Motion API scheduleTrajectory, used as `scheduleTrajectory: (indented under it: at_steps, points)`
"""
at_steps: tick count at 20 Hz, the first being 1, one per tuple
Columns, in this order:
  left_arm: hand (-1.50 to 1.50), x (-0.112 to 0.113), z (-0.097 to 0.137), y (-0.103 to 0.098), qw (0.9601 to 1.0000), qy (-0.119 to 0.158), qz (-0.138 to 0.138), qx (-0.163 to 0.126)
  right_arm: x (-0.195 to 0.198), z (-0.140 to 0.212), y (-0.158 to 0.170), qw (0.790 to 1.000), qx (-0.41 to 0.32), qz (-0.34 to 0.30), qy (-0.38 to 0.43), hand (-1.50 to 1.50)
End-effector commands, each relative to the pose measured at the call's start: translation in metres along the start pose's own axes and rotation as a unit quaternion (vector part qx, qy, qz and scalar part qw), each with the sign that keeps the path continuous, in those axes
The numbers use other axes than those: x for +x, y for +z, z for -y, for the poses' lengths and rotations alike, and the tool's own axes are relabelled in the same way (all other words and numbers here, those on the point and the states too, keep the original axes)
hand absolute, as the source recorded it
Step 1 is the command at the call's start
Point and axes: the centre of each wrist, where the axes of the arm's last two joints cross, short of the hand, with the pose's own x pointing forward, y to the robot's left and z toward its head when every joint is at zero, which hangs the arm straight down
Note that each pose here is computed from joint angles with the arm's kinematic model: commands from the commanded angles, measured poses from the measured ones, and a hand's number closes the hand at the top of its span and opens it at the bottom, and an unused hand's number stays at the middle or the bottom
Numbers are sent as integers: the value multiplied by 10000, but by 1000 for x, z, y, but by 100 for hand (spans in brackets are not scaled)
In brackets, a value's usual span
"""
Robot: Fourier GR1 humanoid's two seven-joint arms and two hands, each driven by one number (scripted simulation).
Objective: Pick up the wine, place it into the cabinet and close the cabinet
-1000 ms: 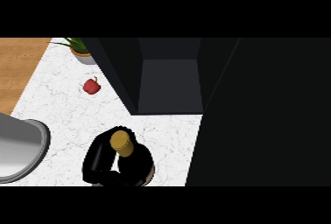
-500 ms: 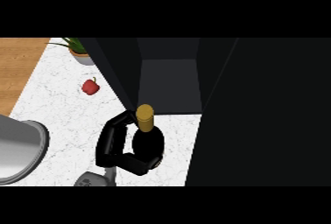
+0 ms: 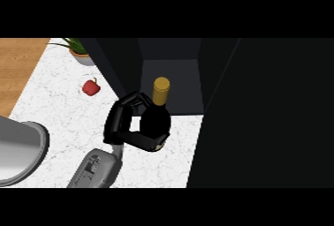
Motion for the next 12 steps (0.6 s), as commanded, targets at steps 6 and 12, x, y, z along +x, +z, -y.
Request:
scheduleTrajectory:
  at_steps: [6,12]
  points:
    - [150,-11,16,-38,9996,-53,-245,-106,40,10,19,9983,190,193,-519,-150]
    - [150,-22,21,-62,9996,56,-288,-13,31,4,22,9980,128,128,-610,-150]
